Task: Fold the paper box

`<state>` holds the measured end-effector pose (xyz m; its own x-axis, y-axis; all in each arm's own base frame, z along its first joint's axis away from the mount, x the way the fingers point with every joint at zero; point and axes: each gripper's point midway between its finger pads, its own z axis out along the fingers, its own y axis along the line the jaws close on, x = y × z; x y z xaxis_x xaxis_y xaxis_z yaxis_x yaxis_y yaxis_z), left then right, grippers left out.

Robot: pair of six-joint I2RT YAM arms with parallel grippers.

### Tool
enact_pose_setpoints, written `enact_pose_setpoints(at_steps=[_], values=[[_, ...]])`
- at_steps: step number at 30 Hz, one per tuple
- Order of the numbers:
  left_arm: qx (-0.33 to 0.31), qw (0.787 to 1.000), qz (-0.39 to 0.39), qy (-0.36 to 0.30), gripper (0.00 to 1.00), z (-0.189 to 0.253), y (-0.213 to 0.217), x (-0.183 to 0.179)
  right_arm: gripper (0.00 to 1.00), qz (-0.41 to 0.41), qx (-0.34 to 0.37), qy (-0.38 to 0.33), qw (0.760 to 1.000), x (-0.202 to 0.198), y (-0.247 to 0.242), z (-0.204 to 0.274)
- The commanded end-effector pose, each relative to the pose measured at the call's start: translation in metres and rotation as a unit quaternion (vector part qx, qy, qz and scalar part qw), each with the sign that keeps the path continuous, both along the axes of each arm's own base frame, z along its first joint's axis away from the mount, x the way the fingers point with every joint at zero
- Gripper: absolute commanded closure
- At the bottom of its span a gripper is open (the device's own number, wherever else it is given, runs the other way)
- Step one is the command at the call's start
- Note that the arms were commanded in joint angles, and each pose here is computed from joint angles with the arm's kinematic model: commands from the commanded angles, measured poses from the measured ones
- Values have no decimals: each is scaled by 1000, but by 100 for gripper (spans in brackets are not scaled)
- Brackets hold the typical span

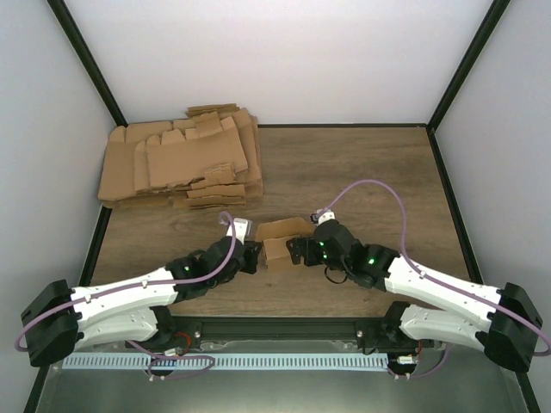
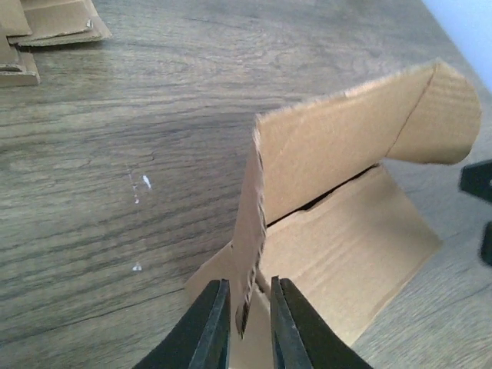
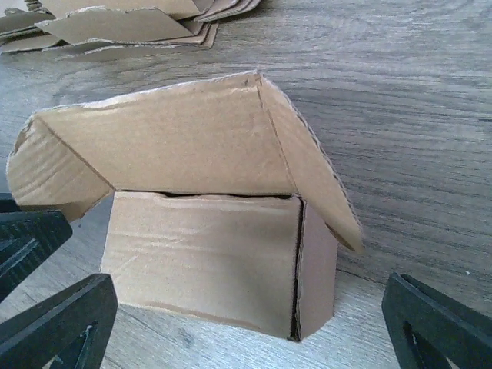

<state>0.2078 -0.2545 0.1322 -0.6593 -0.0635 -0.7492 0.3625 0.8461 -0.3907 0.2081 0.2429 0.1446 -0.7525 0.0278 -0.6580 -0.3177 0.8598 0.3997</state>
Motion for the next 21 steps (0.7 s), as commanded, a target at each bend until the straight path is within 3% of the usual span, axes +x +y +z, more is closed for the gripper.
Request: enact_pose_setpoints(at_steps=[1,7,9,16,21], values=[[4,1000,0,4,75,8,0,-2,3,0,-10,-10,1000,-1,-7,24],[-21,999,22,27,45,20,1,0,8,30,-19,-30,999,-1,-3,43],[-23,999,17,41,41,19,-4,-1,8,36,-18,-32,999,0,2,53],[-3,997,25,79,40,-3,-8,2,8,35,-30,-78,996,14,5,83],[9,995,36,92,46,-15,-5,6,8,55,-58,-126,989,27,14,115]])
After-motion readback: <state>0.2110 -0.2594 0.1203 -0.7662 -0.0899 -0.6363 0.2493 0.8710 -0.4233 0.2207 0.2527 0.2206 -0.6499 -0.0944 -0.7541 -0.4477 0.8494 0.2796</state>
